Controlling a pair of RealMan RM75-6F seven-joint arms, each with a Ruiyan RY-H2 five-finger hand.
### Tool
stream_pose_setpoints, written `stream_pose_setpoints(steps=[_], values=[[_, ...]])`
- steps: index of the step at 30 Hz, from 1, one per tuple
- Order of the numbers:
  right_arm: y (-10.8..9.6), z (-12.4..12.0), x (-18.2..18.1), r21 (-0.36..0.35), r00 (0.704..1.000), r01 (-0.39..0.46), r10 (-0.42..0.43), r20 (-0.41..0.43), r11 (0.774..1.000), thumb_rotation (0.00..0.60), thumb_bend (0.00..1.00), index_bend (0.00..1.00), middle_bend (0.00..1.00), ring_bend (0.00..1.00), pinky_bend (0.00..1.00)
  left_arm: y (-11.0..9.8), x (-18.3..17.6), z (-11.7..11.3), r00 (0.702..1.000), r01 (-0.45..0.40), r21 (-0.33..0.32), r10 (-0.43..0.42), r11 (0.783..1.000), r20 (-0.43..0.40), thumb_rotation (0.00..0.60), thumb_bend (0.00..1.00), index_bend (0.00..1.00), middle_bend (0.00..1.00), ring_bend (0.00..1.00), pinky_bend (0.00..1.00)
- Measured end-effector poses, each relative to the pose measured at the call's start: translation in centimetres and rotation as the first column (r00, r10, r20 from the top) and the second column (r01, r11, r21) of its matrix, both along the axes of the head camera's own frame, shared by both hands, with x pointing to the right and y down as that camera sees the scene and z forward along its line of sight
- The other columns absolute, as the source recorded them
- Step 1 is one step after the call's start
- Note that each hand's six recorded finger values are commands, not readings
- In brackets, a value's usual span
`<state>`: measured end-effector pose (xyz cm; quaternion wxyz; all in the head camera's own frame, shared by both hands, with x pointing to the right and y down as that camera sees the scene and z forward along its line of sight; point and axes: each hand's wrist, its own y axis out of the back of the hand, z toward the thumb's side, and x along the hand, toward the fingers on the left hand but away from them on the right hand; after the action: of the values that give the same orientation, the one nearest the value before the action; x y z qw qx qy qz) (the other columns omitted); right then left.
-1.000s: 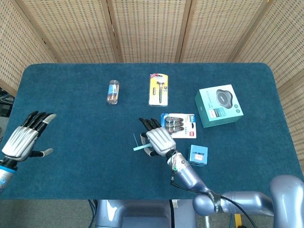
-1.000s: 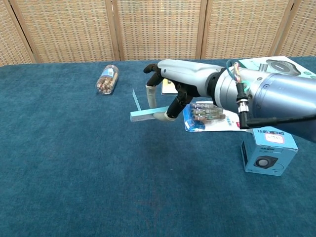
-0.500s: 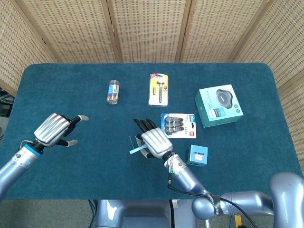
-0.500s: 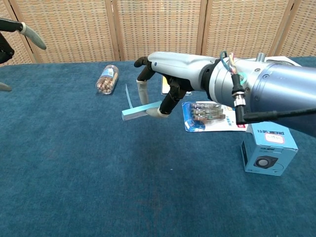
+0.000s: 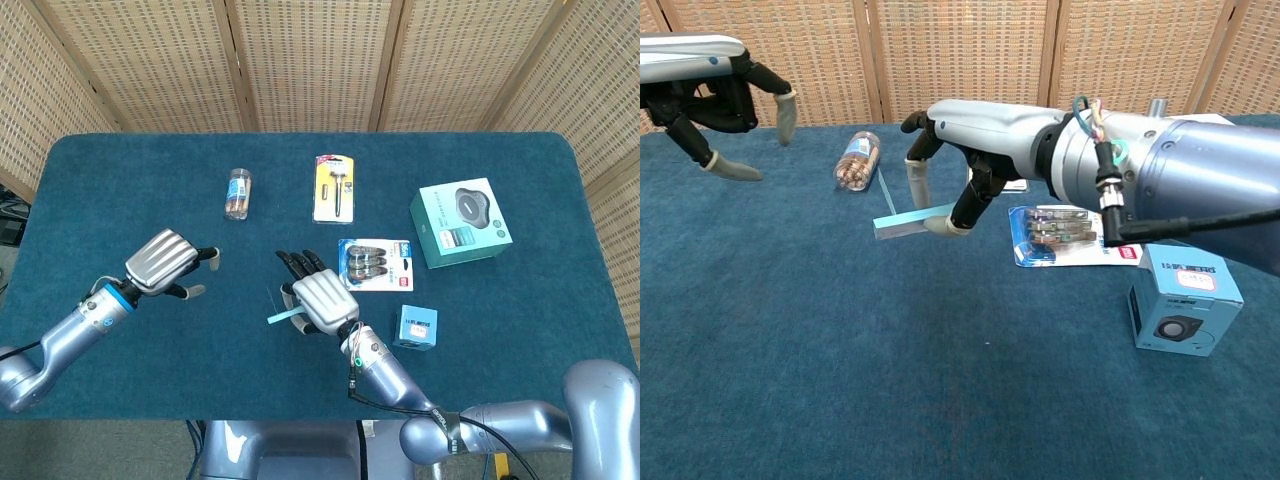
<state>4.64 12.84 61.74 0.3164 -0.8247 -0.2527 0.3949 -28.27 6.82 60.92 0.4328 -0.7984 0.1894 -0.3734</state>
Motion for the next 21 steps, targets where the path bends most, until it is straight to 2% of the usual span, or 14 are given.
stream_pose_setpoints(steps=[6, 12, 16, 21], values=[[0.2, 0.0, -0.2, -0.01, 1.0, 0.0, 0.0, 0.013, 1.0, 0.6, 0.47, 0.63, 0.0, 0.0, 0.0, 0.0, 2.0, 0.4, 0.998, 0.014, -0.084, -0.019, 0.996, -0.058, 0.6, 0.25, 0.49, 0.99, 0.91, 0.95], [0.2, 0.0, -0.6, -0.01, 0.999, 0.004, -0.004, 0.042, 1.0, 0.6, 0.47, 0.63, 0.0, 0.0, 0.0, 0.2, 4.1, 0.5, 0.991, 0.019, -0.198, -0.045, 0.98, -0.127, 0.6, 0.25, 0.49, 0.99, 0.91, 0.95], [0.3, 0.1, -0.9, 0.0, 0.998, 0.013, -0.013, 0.058, 1.0, 0.6, 0.47, 0.63, 0.0, 0.0, 0.0, 0.4, 4.9, 0.7, 0.991, 0.002, -0.226, -0.032, 0.974, -0.128, 0.6, 0.25, 0.49, 1.0, 0.91, 0.95], [0.4, 0.3, -1.2, 0.019, 0.998, 0.025, -0.026, 0.063, 1.0, 0.6, 0.47, 0.63, 0.0, 0.0, 0.0, 0.4, 5.4, 0.7, 0.991, -0.002, -0.224, -0.029, 0.975, -0.134, 0.6, 0.25, 0.49, 1.0, 0.91, 0.95]])
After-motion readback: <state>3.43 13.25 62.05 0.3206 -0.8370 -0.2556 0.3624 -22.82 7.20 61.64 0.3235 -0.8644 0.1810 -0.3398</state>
